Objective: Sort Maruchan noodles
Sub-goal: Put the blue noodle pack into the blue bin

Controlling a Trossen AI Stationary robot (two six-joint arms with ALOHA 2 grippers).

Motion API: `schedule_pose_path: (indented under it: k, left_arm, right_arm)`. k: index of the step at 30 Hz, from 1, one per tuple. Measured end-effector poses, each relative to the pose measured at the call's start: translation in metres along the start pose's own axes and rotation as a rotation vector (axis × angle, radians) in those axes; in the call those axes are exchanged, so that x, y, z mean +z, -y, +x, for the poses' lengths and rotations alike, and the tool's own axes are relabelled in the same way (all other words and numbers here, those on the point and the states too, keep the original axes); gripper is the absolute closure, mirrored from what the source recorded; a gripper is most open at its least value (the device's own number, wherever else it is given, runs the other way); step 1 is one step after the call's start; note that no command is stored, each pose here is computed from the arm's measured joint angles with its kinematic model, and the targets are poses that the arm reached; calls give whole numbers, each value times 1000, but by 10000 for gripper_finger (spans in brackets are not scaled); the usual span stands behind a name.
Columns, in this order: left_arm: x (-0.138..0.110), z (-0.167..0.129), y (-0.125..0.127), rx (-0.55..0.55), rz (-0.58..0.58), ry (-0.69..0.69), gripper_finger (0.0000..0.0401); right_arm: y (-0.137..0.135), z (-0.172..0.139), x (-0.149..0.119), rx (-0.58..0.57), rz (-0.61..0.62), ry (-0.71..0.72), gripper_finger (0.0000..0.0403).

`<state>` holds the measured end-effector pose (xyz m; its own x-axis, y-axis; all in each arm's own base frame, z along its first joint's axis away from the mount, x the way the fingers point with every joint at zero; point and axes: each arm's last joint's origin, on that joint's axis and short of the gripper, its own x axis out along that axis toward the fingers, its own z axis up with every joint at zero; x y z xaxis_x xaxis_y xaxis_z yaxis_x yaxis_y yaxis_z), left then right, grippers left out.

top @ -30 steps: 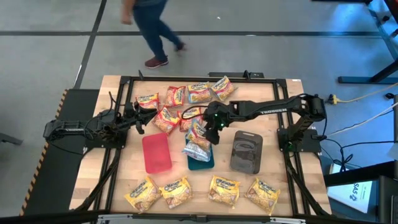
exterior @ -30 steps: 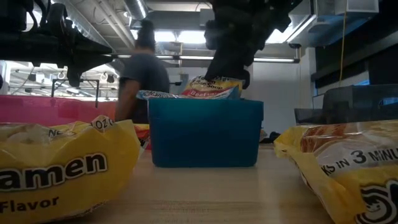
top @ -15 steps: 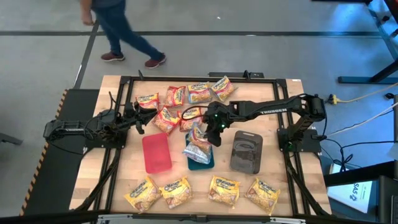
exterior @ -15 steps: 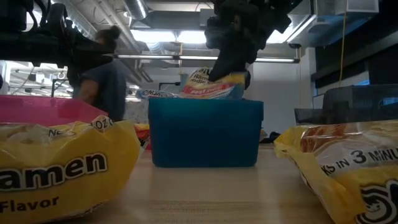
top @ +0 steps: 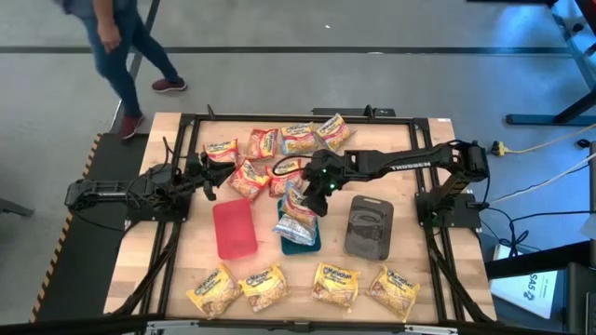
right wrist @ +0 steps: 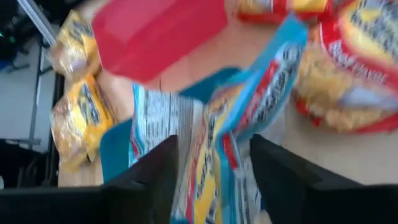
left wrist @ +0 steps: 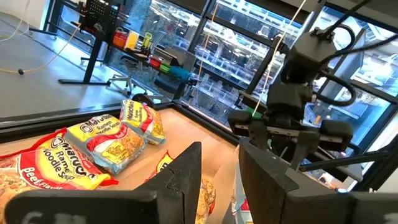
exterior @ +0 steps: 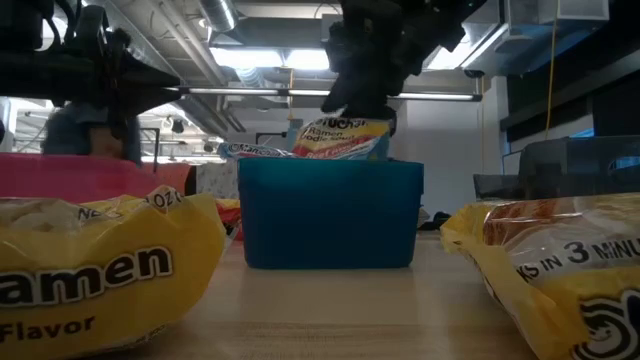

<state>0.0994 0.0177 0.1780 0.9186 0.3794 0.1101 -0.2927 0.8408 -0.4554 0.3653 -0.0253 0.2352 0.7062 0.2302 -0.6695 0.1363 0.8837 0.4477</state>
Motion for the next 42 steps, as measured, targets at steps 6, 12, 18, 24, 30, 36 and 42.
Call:
schedule_pose_path:
  k: [6,12,18,24,30,36,42]
  left_arm:
    - [0,0,0,0,5,0,299]
    - [0,0,0,0,5,0,299]
    - [0,0,0,0,4,0,299]
    - [0,0,0,4,6,2,299]
    - [0,0,0,5,6,3,299]
    - [-2,0,-2,38,-70,-8,299]
    - [-2,1,0,12,-205,-73,302]
  right_arm:
    - [6,-9,20,31,20,99,152]
    - [19,-39,54,-76,53,161,151]
    - [51,-75,48,-594,208,-23,163]
    - [73,-95,33,-886,351,-129,174]
    - [75,-100,27,-992,323,-184,178]
    - [81,-95,1,-1026,346,-359,178]
    - [76,-92,-46,-1095,430,-485,178]
